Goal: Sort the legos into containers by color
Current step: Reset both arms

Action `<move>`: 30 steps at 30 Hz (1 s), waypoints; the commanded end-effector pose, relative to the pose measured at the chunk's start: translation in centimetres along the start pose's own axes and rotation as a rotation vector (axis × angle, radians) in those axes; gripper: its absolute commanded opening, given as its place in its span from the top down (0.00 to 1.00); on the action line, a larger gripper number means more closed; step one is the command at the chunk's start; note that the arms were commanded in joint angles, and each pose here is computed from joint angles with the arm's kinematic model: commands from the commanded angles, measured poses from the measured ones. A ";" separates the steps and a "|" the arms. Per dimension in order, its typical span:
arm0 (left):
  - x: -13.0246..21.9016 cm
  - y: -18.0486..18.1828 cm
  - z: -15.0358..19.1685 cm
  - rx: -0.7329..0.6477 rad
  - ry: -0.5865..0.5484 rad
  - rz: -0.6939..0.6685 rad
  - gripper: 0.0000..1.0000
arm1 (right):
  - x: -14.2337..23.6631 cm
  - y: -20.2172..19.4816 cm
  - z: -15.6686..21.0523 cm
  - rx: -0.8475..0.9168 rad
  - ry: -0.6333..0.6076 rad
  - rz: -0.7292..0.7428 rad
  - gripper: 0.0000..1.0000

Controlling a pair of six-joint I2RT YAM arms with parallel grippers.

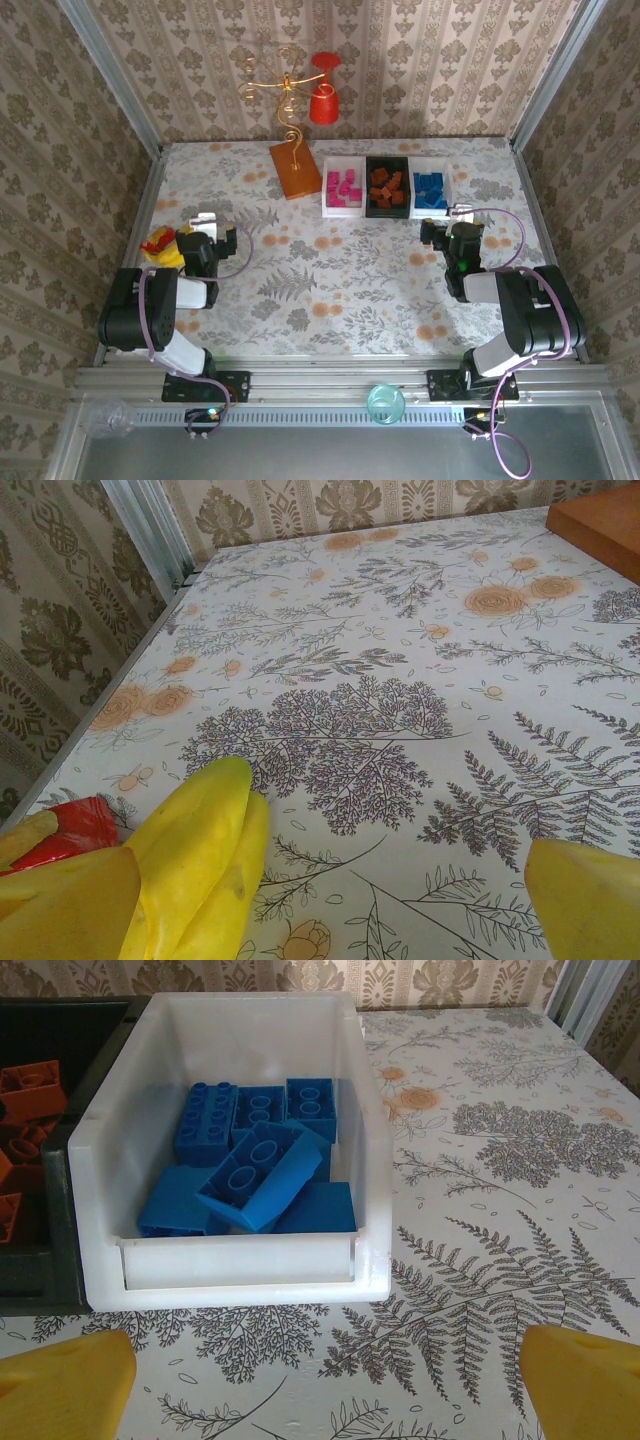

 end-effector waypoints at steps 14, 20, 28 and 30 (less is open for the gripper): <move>-0.2 -0.1 -0.6 -0.020 -0.034 -0.009 0.00 | 0.0 -0.1 -0.3 -0.002 -0.028 0.002 0.00; -0.2 -0.1 -0.6 -0.020 -0.033 -0.007 0.00 | 0.0 -0.1 -0.3 -0.002 -0.030 0.002 0.00; -0.4 0.0 -0.6 -0.013 -0.020 0.007 0.00 | 0.0 -0.1 -0.3 -0.002 -0.030 0.002 0.00; -0.4 0.0 -0.6 -0.013 -0.020 0.006 0.00 | 0.1 -0.1 -0.3 -0.002 -0.029 0.001 0.00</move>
Point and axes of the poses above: each hand's point on the last joint's axis, 136 mm out from that joint toward the fingers, its own x axis back along the fingers, its own y axis along the line the jaws close on, z = x × y, the point moved 9 cm from there along x, back along the fingers, and after that the axes turned 11 degrees about x, right-handed, at the moved point
